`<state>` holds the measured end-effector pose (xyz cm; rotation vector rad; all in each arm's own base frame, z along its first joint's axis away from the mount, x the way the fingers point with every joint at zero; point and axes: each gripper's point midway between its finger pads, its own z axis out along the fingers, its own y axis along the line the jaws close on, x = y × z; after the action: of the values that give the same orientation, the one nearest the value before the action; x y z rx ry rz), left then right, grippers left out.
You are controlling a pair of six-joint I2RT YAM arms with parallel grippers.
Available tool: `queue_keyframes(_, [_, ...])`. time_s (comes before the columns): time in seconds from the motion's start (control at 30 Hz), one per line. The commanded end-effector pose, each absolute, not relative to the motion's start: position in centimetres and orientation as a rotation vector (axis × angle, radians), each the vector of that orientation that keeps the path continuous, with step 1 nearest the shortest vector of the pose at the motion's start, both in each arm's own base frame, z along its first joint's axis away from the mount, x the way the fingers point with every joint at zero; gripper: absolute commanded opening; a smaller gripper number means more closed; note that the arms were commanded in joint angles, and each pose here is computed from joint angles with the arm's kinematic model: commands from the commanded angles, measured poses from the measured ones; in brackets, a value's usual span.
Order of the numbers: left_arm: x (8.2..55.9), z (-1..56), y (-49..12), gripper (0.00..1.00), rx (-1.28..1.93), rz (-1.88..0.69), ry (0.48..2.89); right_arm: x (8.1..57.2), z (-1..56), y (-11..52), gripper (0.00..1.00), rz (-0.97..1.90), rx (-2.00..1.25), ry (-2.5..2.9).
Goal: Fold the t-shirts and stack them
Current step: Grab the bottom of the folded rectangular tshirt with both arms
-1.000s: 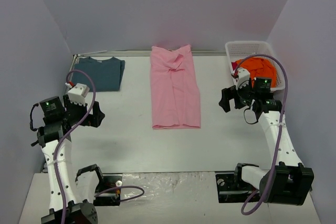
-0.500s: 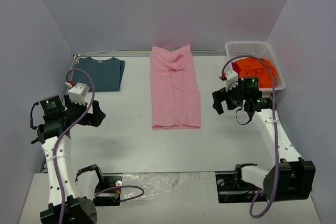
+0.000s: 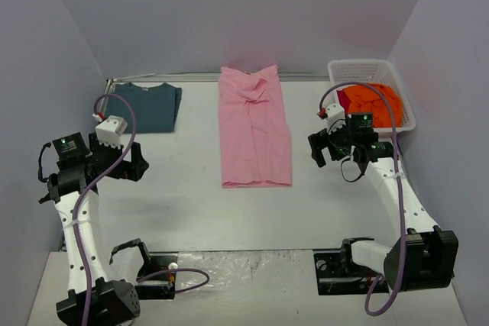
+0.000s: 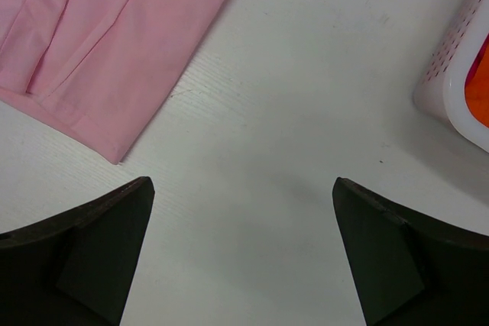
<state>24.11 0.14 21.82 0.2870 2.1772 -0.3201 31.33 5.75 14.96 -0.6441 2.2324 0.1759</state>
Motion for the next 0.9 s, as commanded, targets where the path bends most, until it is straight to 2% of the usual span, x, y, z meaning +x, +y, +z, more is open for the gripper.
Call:
queue_keyframes(0.0, [24.3,23.8,0.8,0.94,0.332,-0.267,2.168,31.7,14.8,5.7,1.00,0.156,-0.656,2.224])
queue_keyframes(0.2, [25.1,24.9,-0.4,0.94,0.318,-0.356,2.104,31.6,14.8,5.6,1.00,0.140,-0.655,2.221])
queue_keyframes(0.43, [25.0,22.1,-0.3,0.94,0.308,-0.386,2.150,31.8,14.9,5.1,1.00,0.109,-0.645,2.222])
queue_keyframes(0.87, [25.0,21.3,-0.5,0.94,0.321,-0.409,2.163,32.1,14.9,4.6,1.00,0.072,-0.610,2.239])
